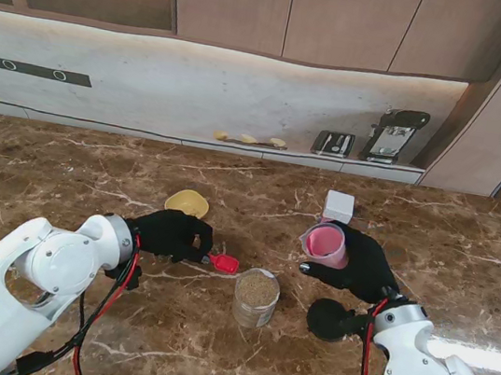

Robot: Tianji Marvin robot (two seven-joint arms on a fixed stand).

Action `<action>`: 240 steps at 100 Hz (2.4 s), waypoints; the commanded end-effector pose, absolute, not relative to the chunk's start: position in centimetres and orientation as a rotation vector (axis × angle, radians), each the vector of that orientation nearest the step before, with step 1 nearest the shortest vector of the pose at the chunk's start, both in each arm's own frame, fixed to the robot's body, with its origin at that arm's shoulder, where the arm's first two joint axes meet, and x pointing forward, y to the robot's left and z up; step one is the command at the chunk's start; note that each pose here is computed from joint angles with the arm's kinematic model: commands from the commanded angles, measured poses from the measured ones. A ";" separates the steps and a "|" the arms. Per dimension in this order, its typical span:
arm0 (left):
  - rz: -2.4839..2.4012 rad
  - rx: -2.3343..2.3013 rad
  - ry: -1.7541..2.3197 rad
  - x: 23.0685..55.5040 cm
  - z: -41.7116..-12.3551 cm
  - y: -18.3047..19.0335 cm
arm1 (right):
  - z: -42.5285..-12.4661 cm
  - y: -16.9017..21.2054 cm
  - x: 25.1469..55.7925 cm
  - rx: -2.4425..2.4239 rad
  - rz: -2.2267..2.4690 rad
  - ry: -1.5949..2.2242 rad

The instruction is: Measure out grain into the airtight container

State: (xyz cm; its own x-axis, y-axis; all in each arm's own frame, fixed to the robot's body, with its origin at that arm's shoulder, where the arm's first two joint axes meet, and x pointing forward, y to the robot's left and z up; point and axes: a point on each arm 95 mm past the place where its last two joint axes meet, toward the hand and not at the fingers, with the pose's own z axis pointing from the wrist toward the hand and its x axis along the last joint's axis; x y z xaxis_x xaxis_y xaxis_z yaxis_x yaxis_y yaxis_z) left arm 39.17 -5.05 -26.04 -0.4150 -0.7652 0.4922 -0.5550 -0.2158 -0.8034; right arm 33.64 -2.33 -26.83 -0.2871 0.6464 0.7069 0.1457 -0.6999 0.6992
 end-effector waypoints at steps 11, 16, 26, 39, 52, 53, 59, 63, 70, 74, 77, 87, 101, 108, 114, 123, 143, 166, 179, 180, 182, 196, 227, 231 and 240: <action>-1.659 -1.559 1.872 39.1 -25.2 -6.5 | -28.2 -2.5 33.7 1.628 2.034 1.029; -1.648 -1.555 1.880 39.1 -25.1 -6.8 | -28.4 -2.6 33.8 1.628 2.033 1.038; -1.614 -1.542 1.899 39.2 -25.0 -7.6 | -28.8 -2.7 33.8 1.641 2.037 1.030; -1.573 -1.542 1.922 39.4 -24.9 -8.5 | -29.5 -2.9 33.8 1.668 2.037 1.010; -1.539 -1.533 1.943 39.8 -24.9 -9.3 | -30.3 -3.1 33.7 1.679 2.034 1.002; -1.537 -1.534 1.945 39.8 -24.9 -9.4 | -30.4 -3.1 33.7 1.680 2.033 1.004; -1.522 -1.536 1.953 39.9 -25.0 -9.7 | -30.7 -3.2 33.7 1.688 2.031 1.008; -1.511 -1.533 1.958 40.1 -25.0 -10.0 | -30.9 -3.3 33.6 1.693 2.031 1.006; -1.486 -1.536 1.967 40.2 -25.0 -10.3 | -31.1 -3.4 33.6 1.696 2.033 1.000; -1.475 -1.535 1.970 40.3 -25.0 -10.6 | -31.1 -3.5 33.6 1.697 2.035 0.995; -1.465 -1.535 1.975 40.3 -24.9 -10.7 | -31.2 -3.5 33.6 1.697 2.036 0.993; -1.448 -1.531 1.981 40.4 -24.9 -11.2 | -31.4 -3.8 33.7 1.699 2.039 0.983; -1.411 -1.527 2.007 40.5 -24.9 -11.7 | -31.8 -4.0 33.7 1.704 2.041 0.975; -1.399 -1.523 2.013 40.5 -24.9 -12.0 | -32.0 -4.1 33.7 1.709 2.041 0.972; -1.390 -1.518 2.020 40.6 -24.9 -12.2 | -32.2 -4.2 33.7 1.713 2.041 0.970; -1.376 -1.511 2.018 40.6 -24.9 -12.5 | -32.3 -4.2 33.7 1.716 2.042 0.971; -1.352 -1.498 2.011 40.6 -24.8 -12.9 | -32.3 -4.3 33.7 1.718 2.047 0.965; -1.335 -1.515 2.009 40.6 -25.0 -13.2 | -32.4 -4.3 33.6 1.723 2.047 0.965; -1.317 -1.532 2.016 40.6 -25.2 -13.4 | -32.5 -4.3 33.6 1.727 2.045 0.964; -1.315 -1.533 2.016 40.6 -25.2 -13.4 | -32.5 -4.3 33.6 1.727 2.045 0.963; -1.311 -1.535 2.017 40.6 -25.2 -13.4 | -32.5 -4.3 33.6 1.728 2.045 0.963; -1.286 -1.544 2.020 40.6 -25.3 -13.7 | -32.5 -4.4 33.5 1.732 2.046 0.960; -1.250 -1.510 2.024 40.5 -25.3 -14.2 | -32.7 -4.5 33.4 1.739 2.046 0.963; -1.247 -1.497 2.021 40.5 -25.3 -14.3 | -32.7 -4.5 33.4 1.740 2.046 0.961; -1.244 -1.484 2.016 40.5 -25.4 -14.3 | -32.8 -4.5 33.4 1.742 2.046 0.961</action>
State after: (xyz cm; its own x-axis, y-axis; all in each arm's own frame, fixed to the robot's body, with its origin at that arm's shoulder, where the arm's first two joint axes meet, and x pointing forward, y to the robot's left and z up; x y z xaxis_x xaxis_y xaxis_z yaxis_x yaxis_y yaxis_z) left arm 40.49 -14.31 -25.20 -0.4002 -0.8908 0.2153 -0.5908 0.0712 -0.8037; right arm 33.79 -4.49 -32.04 -0.2459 0.6092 0.7539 0.1770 -0.7365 0.6529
